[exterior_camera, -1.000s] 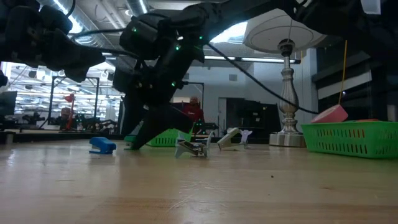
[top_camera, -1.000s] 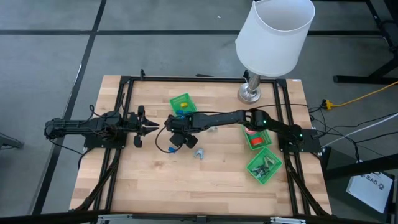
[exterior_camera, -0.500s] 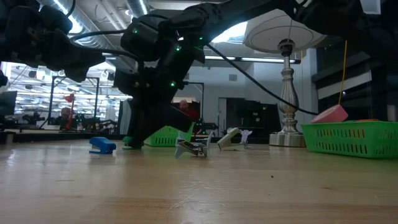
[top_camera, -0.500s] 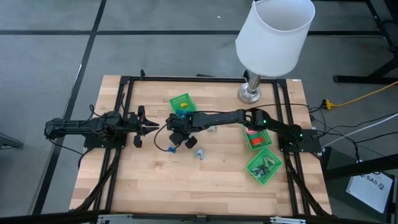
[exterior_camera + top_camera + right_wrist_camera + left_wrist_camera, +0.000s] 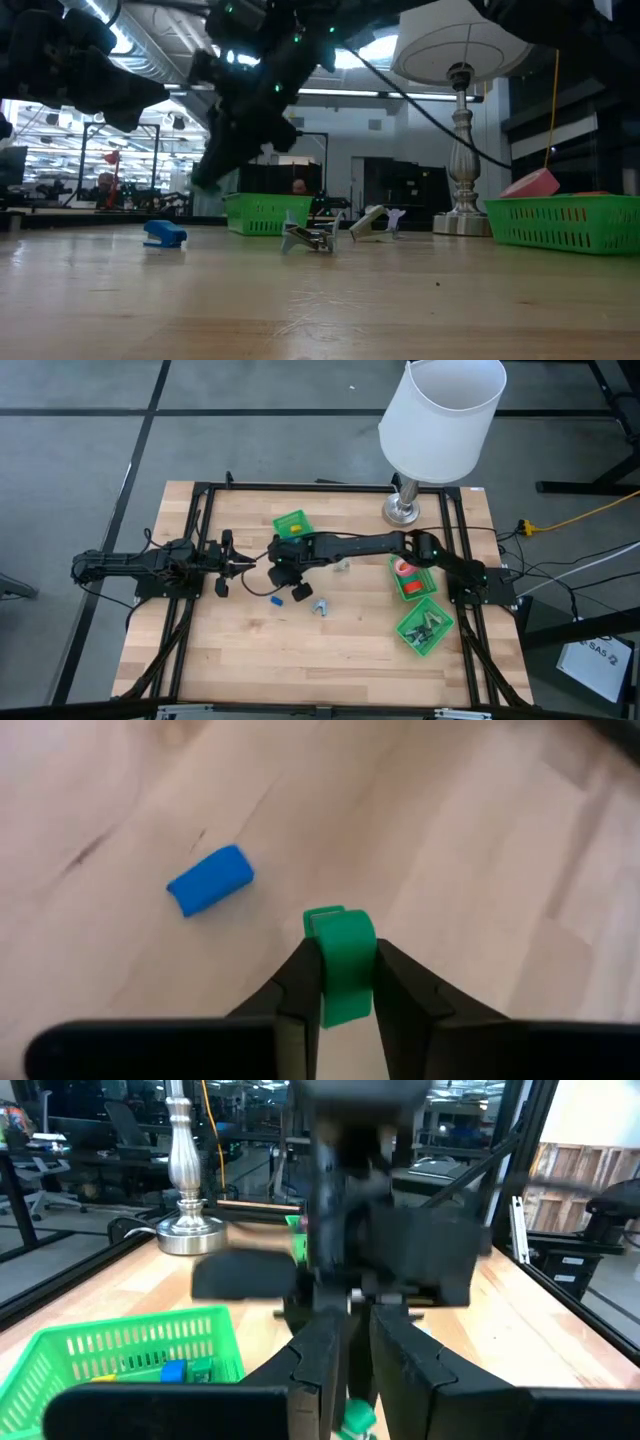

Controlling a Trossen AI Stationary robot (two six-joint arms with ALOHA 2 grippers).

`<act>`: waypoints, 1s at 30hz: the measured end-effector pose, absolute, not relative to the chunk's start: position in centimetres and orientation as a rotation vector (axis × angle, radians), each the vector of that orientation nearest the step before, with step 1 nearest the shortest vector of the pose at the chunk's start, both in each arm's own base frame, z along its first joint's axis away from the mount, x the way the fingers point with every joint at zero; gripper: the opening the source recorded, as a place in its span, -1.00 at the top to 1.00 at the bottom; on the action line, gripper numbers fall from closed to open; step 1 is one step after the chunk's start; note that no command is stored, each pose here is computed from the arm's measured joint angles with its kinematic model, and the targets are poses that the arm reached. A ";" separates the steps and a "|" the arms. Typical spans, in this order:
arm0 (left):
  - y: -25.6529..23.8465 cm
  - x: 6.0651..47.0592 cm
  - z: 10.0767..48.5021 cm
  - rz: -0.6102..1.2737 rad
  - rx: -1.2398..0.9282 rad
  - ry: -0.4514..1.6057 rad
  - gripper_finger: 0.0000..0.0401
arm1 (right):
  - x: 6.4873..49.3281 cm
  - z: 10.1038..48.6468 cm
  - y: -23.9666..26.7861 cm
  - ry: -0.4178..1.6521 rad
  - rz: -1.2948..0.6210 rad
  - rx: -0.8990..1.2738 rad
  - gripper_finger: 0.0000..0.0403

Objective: Pick and place Stapler, Stapler remover, tape
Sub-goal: Put the green stapler into the top left green bin

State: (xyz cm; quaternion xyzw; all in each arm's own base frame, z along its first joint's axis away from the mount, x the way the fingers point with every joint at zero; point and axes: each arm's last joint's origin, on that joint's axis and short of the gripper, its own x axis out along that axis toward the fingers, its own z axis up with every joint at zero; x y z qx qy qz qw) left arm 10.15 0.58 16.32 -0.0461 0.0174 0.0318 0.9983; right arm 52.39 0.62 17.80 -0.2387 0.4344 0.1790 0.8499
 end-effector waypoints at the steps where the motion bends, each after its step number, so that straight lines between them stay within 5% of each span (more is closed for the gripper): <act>1: 0.6 10.1 16.3 0.063 -0.092 0.035 0.71 | 52.3 18.4 0.6 0.903 0.364 -0.489 0.66; 11: 0.6 10.1 16.3 0.063 -0.092 0.034 0.71 | 51.7 21.8 -1.2 0.871 0.197 -0.333 0.66; 30: 0.6 10.1 16.3 0.065 -0.092 0.034 0.71 | 50.9 22.4 -5.8 0.936 -0.160 -0.222 0.66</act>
